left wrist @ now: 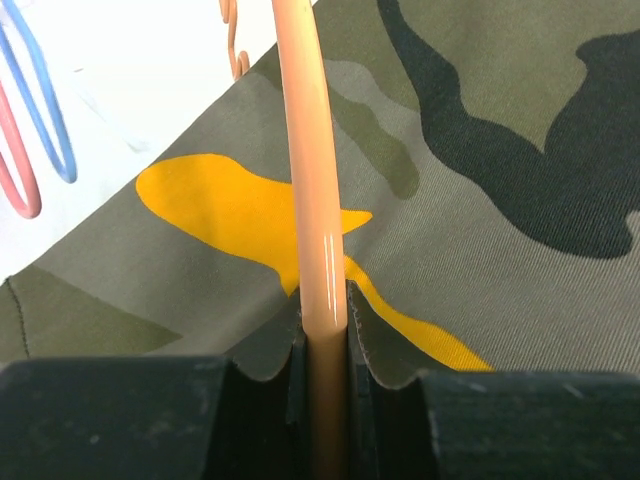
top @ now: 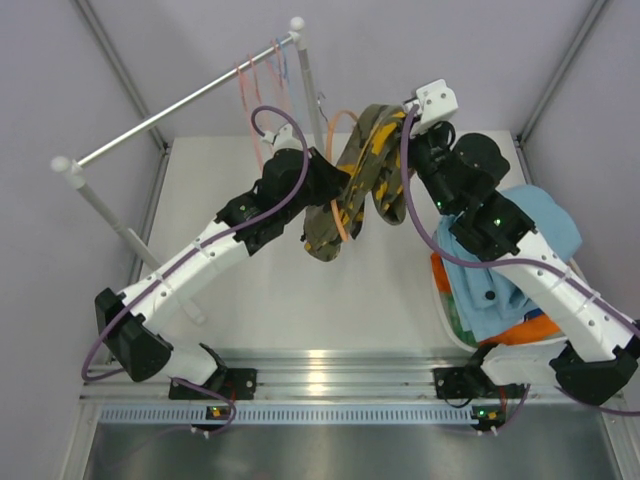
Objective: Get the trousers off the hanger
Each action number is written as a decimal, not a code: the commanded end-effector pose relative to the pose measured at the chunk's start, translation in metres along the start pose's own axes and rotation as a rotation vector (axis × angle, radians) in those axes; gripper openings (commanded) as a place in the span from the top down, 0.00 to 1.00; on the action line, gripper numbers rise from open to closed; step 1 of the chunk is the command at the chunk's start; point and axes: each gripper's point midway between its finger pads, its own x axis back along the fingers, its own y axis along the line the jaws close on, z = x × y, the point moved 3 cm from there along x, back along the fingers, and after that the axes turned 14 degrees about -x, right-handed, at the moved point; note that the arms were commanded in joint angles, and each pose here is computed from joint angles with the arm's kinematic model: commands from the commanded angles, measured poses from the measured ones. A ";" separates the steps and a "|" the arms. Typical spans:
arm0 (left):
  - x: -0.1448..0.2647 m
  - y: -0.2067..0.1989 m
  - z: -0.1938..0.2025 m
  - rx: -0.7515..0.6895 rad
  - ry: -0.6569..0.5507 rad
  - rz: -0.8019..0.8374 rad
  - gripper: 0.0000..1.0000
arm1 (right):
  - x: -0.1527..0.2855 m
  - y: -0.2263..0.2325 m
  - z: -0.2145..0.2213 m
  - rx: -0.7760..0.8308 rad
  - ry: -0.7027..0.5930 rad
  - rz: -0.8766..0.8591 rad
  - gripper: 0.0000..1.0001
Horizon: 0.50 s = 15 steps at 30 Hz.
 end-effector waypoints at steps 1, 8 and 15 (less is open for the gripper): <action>0.003 0.023 0.028 -0.129 0.110 -0.038 1.00 | 0.052 -0.053 -0.167 -0.196 -0.553 0.203 1.00; 0.000 0.029 0.052 -0.162 0.198 -0.012 1.00 | 0.064 -0.070 -0.206 -0.133 -0.645 0.280 1.00; 0.000 0.038 0.062 -0.178 0.235 -0.044 1.00 | 0.067 -0.074 -0.227 -0.106 -0.700 0.300 1.00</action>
